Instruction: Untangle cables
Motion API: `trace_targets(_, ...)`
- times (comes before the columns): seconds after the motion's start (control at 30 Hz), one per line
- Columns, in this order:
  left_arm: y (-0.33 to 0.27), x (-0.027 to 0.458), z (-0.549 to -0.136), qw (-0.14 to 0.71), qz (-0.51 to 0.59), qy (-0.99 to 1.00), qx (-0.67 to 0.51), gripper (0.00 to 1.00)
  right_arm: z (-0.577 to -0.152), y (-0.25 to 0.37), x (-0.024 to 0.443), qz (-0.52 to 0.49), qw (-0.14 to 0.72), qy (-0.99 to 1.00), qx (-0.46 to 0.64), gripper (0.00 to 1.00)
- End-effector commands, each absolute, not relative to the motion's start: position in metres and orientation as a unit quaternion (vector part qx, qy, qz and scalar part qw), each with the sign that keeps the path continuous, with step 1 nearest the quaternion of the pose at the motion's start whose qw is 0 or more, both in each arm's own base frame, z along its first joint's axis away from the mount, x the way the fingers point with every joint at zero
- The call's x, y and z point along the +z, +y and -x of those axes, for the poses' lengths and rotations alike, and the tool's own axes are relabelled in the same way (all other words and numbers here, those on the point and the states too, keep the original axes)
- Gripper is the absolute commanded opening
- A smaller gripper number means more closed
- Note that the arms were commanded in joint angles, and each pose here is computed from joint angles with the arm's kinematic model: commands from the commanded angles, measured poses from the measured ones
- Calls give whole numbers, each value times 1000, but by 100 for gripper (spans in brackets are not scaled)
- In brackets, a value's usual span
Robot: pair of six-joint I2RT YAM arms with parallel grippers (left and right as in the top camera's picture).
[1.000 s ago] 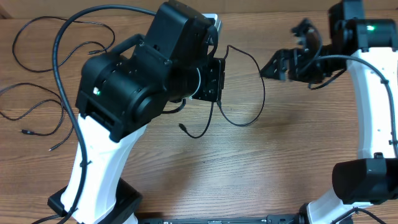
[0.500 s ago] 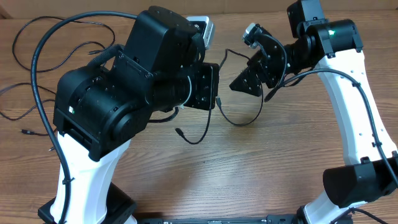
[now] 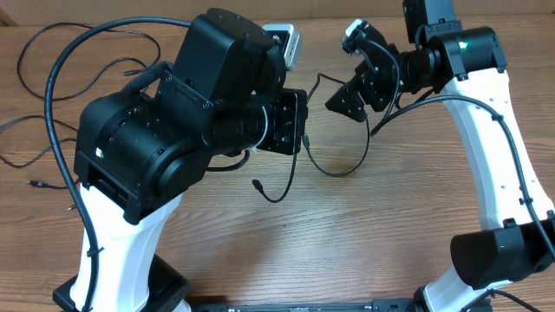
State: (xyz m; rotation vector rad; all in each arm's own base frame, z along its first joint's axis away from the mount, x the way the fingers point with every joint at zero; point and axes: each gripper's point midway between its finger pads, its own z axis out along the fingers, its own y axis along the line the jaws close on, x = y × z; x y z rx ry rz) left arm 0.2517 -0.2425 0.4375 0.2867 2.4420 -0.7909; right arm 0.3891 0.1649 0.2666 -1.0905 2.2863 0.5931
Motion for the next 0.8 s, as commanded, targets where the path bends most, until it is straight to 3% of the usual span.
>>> trace_targets(0.0, -241, 446, -242, 275, -110, 903, -312, 4, -393, 172, 279, 405, 292, 834, 235, 100)
trace_targets(0.13, -243, 446, -239, 270, -113, 902, -318, 4, -394, 177, 281, 408, 297, 826, 249, 98)
trace_targets(0.27, -243, 446, -239, 270, -113, 902, -318, 4, -391, 179, 279, 406, 290, 827, 260, 74)
trace_targets(0.3, -243, 446, -239, 270, -113, 902, -318, 4, -391, 179, 279, 406, 289, 827, 261, 56)
trace_targets(0.4, -243, 446, -240, 271, -113, 902, -317, 4, -390, 179, 279, 392, 283, 834, 266, 32)
trace_targets(0.47, -242, 446, -241, 273, -111, 902, -314, 4, -390, 179, 279, 374, 278, 842, 272, 5)
trace_targets(0.77, -205, 443, -275, 353, -67, 911, -200, 4, -355, 200, 294, 211, 161, 867, 423, 4)
